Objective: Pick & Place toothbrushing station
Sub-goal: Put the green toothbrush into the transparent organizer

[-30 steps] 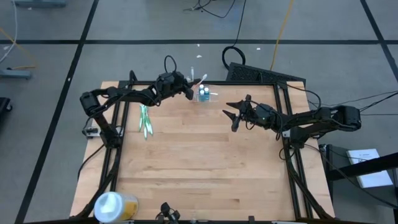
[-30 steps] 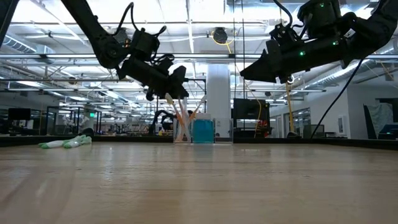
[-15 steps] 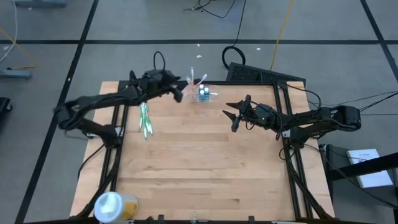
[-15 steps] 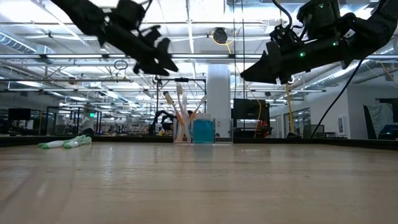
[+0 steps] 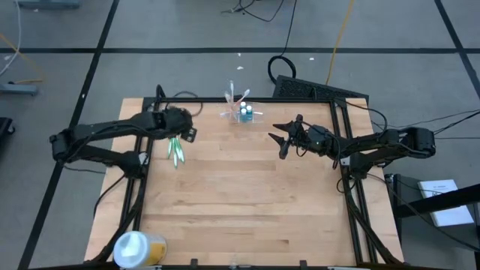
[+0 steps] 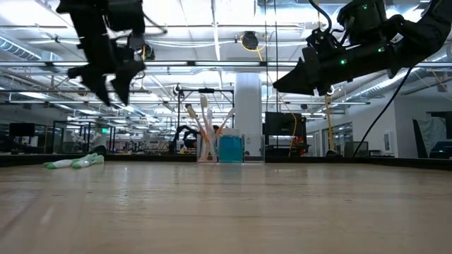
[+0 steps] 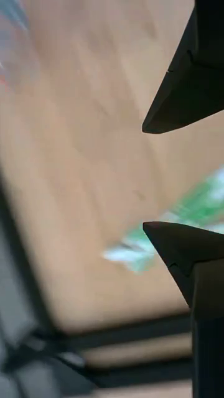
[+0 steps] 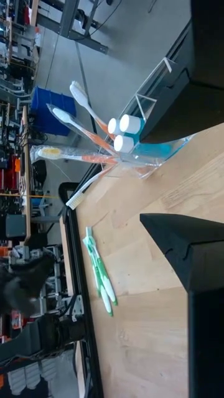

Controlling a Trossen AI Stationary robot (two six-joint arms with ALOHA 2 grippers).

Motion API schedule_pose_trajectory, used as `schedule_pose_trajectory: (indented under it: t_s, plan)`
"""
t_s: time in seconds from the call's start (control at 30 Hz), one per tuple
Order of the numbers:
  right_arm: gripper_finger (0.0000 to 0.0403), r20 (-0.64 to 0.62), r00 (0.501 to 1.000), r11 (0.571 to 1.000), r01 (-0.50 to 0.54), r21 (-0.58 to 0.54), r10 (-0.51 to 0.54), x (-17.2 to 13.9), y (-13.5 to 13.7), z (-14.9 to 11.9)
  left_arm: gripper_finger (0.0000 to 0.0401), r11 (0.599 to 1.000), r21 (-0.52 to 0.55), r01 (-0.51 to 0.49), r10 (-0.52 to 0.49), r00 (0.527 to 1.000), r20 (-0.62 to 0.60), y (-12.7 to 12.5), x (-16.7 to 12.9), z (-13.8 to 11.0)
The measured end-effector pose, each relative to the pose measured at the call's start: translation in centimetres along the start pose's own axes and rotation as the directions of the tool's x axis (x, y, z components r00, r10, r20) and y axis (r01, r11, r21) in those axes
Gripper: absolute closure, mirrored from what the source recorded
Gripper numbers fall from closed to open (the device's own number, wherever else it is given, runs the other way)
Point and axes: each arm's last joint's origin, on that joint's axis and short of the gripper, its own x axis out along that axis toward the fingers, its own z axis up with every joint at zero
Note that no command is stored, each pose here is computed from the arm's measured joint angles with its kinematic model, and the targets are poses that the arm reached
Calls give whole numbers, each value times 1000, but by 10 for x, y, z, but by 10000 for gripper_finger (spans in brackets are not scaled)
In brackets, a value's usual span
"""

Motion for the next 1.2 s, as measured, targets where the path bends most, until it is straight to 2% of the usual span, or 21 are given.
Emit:
schedule_pose_trajectory:
  t_s: [0.1,0.27,0.5,0.6,0.8,0.87,0.93,1.07,1.2]
  plan:
    - [216,0,1000,1000,-1,22,1,0,0,0,148,990,-40,-139,132,982,-136,2,10,-13]
    - [216,0,1000,1000,-1,27,1,0,0,0,148,957,-38,-289,272,933,-236,-3,31,-21]
    - [216,0,1000,1000,-4,28,4,0,0,0,148,907,98,-410,417,842,-342,-18,73,-33]
    - [216,-1,1000,1000,-4,27,4,0,0,0,148,867,153,-475,496,793,-352,-17,88,-37]
    - [216,-4,1000,1000,-4,27,4,0,0,0,148,766,248,-593,639,665,-386,-12,101,-47]
    - [216,-4,1000,1000,-4,26,4,0,0,0,148,767,246,-593,638,665,-388,-12,105,-50]
    - [216,-4,1000,1000,-4,25,4,0,0,0,148,787,246,-566,614,679,-403,-12,110,-54]
    - [216,-4,1000,1000,-4,24,4,0,0,0,149,835,237,-496,549,735,-398,-14,118,-58]
    - [216,-4,1000,1000,-4,23,4,0,0,0,149,843,238,-482,538,751,-383,-15,119,-57]
